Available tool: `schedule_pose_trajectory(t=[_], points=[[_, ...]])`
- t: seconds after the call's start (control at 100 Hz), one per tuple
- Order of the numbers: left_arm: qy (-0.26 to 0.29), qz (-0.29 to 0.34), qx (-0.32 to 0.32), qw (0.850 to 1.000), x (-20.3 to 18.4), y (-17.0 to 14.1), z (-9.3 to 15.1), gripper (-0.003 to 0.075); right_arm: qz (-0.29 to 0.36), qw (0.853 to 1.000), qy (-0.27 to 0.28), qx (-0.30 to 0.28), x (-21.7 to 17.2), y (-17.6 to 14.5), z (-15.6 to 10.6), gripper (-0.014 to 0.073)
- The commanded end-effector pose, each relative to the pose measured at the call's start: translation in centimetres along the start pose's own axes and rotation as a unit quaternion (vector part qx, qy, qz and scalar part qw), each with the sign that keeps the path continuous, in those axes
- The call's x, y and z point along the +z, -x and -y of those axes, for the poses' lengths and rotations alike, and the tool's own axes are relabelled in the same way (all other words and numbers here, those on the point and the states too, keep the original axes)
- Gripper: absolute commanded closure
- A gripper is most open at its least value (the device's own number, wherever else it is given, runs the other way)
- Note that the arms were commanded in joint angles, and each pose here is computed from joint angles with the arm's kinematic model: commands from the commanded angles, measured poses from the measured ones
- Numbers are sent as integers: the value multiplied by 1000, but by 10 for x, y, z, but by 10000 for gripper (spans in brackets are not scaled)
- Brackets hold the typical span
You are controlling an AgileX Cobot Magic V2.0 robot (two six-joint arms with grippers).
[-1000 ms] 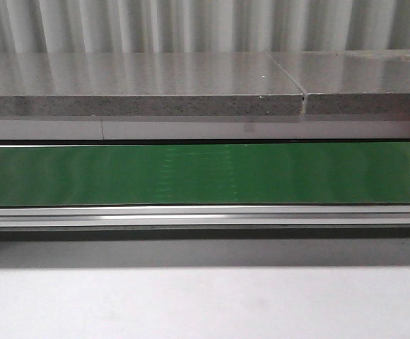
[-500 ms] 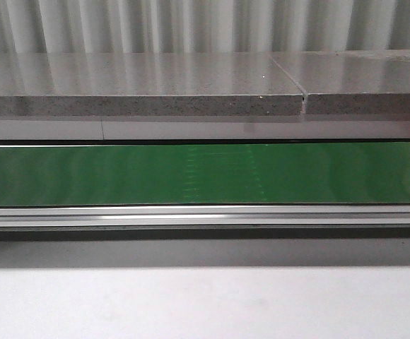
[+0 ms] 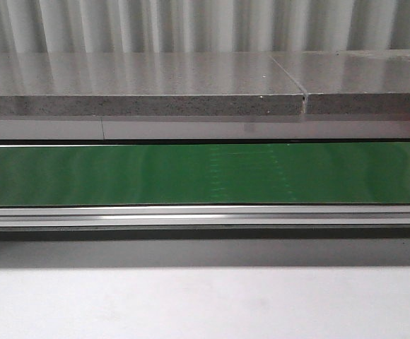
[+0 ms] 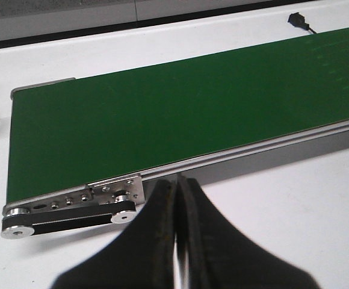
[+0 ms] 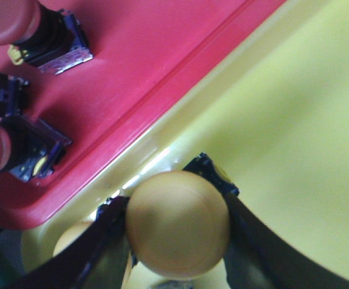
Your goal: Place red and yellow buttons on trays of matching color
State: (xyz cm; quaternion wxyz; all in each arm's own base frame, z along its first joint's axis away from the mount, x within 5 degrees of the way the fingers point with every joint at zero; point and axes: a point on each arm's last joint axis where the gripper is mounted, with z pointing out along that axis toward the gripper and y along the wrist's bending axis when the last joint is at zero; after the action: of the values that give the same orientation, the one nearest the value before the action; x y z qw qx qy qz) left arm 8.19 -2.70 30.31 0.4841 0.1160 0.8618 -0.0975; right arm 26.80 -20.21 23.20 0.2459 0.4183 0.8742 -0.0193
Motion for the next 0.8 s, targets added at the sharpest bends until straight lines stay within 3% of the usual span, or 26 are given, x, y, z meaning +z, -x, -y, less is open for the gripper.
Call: schedule_pose_trajectory(t=[0.0,0.43,0.79], points=[[-2,45,-1,999,-5,13,1,740,56,998,9,2,-10,14,-1,316],[-2,45,-1,999,-5,13,1,740,63,998,19,19,2,17,-2,310],[-2,45,-1,999,-5,13,1,740,64,998,21,22,2,17,-3,126]])
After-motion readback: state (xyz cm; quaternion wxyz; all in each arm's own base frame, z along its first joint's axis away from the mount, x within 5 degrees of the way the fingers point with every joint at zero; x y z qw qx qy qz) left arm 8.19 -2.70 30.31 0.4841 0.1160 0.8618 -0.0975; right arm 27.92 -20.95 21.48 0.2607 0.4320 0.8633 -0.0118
